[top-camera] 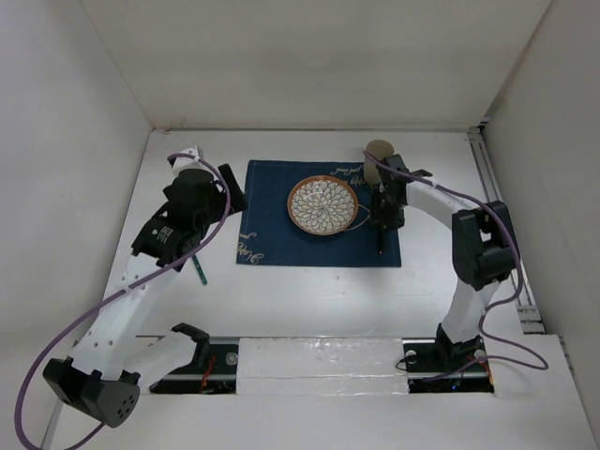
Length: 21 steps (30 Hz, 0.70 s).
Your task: Set the dinner table for one person
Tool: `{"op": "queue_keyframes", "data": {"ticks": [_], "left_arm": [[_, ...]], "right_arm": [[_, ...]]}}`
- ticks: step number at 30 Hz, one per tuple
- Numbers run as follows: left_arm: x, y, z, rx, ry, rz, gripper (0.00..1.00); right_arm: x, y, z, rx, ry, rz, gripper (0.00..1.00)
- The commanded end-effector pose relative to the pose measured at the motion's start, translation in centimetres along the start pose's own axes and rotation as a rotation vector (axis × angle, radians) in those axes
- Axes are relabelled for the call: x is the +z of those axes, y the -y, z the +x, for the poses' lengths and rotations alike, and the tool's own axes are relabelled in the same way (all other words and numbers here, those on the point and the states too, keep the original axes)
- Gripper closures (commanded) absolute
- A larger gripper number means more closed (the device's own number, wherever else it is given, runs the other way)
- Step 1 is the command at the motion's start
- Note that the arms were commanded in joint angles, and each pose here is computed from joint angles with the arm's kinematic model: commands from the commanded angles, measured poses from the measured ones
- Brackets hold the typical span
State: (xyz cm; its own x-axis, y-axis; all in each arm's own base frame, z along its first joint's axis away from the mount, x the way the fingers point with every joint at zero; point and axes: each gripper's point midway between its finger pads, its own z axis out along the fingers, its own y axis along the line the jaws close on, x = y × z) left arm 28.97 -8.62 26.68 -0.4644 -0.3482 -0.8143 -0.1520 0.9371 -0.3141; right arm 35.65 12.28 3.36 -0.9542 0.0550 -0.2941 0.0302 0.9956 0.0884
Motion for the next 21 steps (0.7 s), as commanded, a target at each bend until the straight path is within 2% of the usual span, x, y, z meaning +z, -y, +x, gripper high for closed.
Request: {"op": "queue_keyframes", "data": {"ticks": [1, 6, 9, 10, 15, 16, 17, 21], "left_arm": [[0.6, -0.9, -0.6, -0.016, 0.031, -0.064, 0.0], [1.6, -4.3, -0.9, -0.104, 0.057, -0.257, 0.0], [3.0, -9.0, -0.6, -0.209, 0.039, -0.416, 0.0], [4.1, -11.4, 0.2, -0.271, -0.02, -0.458, 0.0], [8.2, -17.2, 5.5, -0.404, -0.231, -0.483, 0.0], [8.6, -17.4, 6.2, -0.395, -0.259, -0.494, 0.0], [9.6, -18.4, 8.0, -0.374, -0.316, -0.526, 0.0], [11.0, -18.3, 12.5, -0.386, -0.499, -0.535, 0.0]], "right_arm": [[-4.5, -1.4, -3.1, 0.019, 0.169, -0.081, 0.48], [-12.2, -3.8, -3.8, 0.009, 0.381, -0.195, 0.45], [-15.9, -5.2, -2.9, -0.023, 0.496, -0.242, 0.4], [-16.6, -5.6, -3.0, -0.03, 0.531, -0.265, 0.4], [-18.7, -9.9, 0.1, -0.147, 0.557, -0.462, 0.38], [-17.8, -10.4, 1.1, -0.165, 0.539, -0.489, 0.37], [-18.3, -11.1, 0.7, -0.175, 0.575, -0.536, 0.37], [-16.5, -12.8, 2.3, -0.233, 0.489, -0.606, 0.37]]}}
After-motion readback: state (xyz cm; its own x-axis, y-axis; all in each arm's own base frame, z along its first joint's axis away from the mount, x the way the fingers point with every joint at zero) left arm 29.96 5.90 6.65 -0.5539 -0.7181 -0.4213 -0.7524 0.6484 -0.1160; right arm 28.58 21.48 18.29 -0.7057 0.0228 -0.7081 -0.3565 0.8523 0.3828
